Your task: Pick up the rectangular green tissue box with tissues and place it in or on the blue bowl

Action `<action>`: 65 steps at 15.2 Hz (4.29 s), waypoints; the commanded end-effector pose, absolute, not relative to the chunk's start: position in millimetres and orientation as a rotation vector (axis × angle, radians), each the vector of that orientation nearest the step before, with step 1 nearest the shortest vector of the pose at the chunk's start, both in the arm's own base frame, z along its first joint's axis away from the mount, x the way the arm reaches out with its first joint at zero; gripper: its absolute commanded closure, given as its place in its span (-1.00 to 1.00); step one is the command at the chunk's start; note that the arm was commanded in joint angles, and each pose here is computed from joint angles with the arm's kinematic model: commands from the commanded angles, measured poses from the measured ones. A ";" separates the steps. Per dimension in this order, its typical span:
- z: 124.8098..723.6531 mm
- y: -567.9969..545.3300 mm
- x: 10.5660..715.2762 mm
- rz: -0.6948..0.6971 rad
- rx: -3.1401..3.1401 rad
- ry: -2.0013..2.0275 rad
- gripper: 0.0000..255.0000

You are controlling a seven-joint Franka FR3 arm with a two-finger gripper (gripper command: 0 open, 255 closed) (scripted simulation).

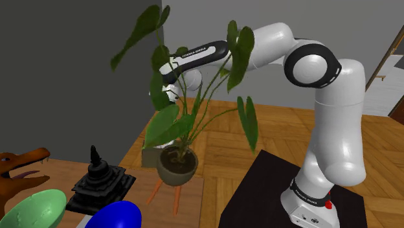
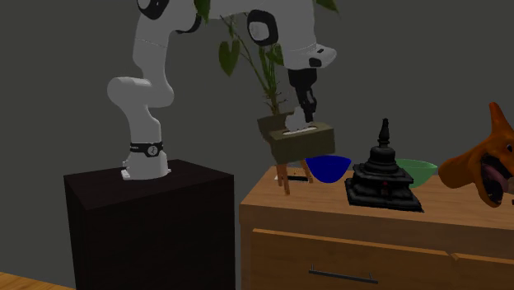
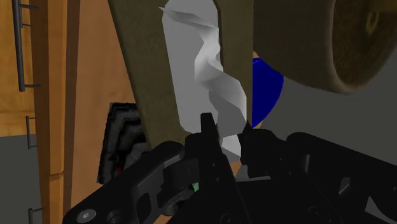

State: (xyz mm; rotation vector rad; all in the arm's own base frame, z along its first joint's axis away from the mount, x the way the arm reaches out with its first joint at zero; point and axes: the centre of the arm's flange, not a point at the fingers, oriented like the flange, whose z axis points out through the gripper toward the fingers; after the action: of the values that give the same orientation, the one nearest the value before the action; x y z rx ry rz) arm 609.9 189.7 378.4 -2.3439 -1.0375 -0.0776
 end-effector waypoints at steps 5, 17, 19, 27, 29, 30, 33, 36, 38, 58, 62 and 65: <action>397.0 241.1 599.8 -0.083 -2.343 -1.038 1.00; 422.2 394.8 570.5 -0.083 -2.343 -1.038 1.00; 426.4 420.4 565.6 -0.083 -2.343 -1.038 1.00; 428.6 498.1 550.7 -0.083 -2.343 -1.038 1.00; 418.1 498.1 550.8 -0.083 -2.343 -1.038 1.00; 412.8 498.1 550.8 -0.083 -2.343 -1.038 1.00; 397.0 498.1 550.8 -0.083 -2.343 -1.038 1.00; 381.1 498.1 550.8 -0.083 -2.343 -1.038 1.00; 370.6 498.1 550.8 -0.083 -2.343 -1.038 1.00; 318.7 497.6 551.0 -0.083 -2.343 -1.038 -1.00; 318.5 498.1 550.8 -0.083 -2.343 -1.038 -1.00; 351.6 477.4 557.4 -0.083 -2.343 -1.038 -1.00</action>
State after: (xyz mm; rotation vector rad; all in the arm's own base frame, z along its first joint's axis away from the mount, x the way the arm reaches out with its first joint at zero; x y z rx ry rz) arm 556.2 483.0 339.1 -2.3430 -1.0377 -0.0833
